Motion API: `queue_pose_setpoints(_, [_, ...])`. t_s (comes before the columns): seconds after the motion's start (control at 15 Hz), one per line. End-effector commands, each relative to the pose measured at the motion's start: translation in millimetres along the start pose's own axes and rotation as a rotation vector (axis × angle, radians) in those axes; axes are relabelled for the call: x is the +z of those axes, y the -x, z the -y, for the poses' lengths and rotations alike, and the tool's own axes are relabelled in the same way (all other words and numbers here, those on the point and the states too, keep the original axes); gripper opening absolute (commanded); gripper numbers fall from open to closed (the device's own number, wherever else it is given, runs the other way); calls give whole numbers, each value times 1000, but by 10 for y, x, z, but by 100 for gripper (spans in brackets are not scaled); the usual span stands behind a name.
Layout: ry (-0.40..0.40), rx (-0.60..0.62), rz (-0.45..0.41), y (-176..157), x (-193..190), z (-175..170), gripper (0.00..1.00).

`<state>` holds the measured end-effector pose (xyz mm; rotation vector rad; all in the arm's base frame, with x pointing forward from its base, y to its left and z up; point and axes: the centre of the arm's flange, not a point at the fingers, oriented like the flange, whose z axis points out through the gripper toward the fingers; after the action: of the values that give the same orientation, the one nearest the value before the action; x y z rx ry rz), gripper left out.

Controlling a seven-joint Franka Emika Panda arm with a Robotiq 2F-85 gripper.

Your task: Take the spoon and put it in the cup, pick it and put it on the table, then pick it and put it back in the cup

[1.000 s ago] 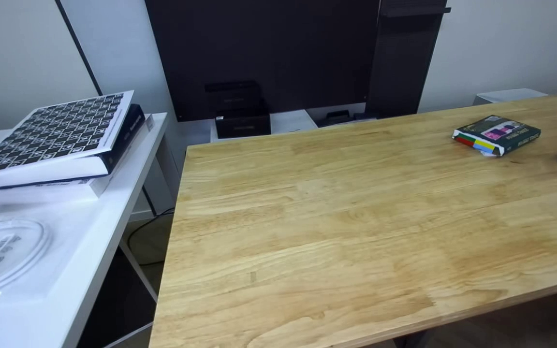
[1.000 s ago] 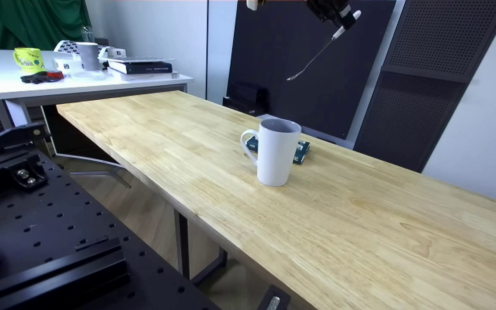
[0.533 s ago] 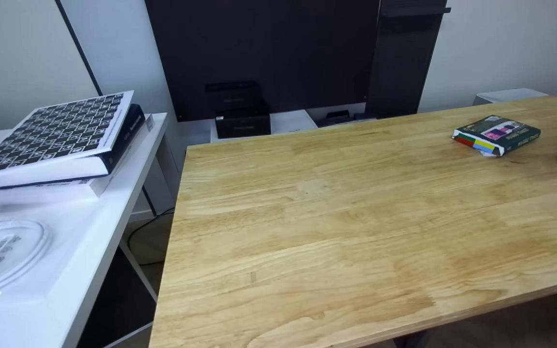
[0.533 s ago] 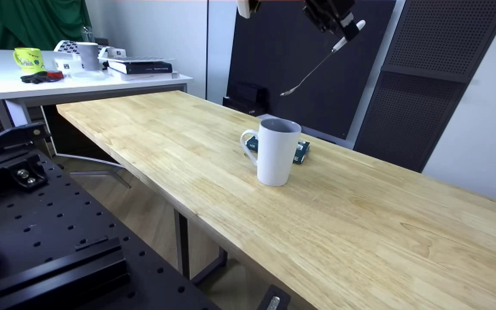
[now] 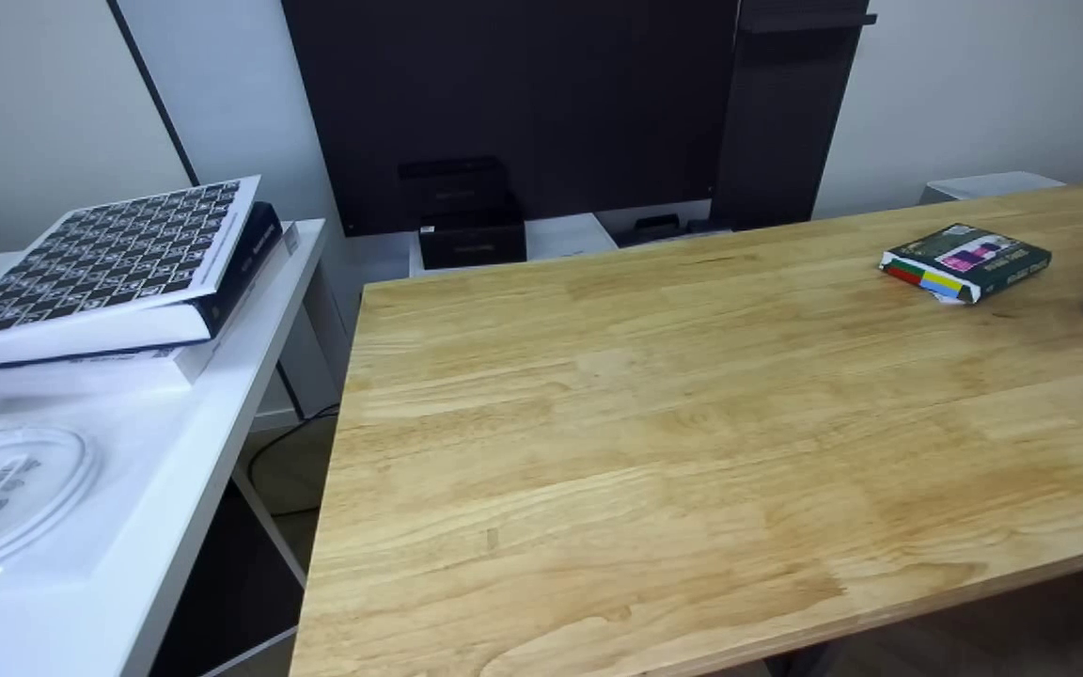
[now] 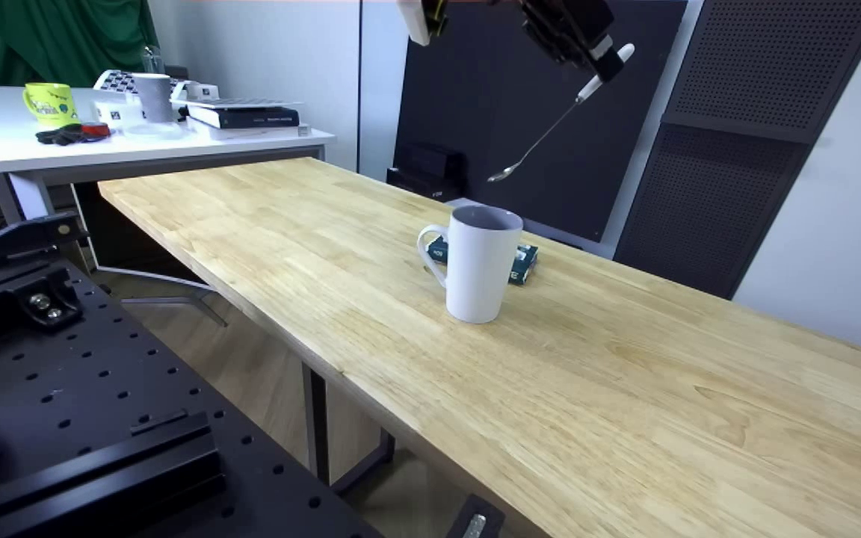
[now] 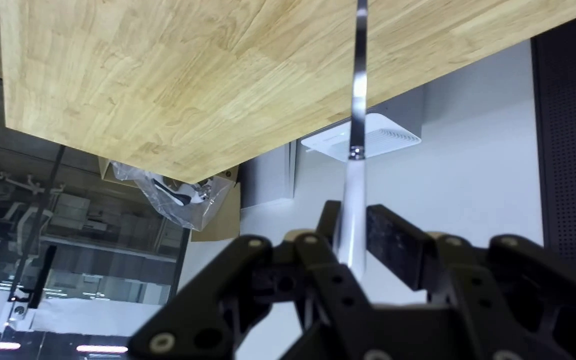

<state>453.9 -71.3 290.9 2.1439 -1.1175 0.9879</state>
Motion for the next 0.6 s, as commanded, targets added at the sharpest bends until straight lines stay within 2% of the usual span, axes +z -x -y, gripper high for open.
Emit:
queue_pose_setpoints(0.0, [-78, 69, -51, 72, -71, 52, 5])
queue_pose_setpoints(0.53, [-159, 90, -129, 157, 15, 179, 5])
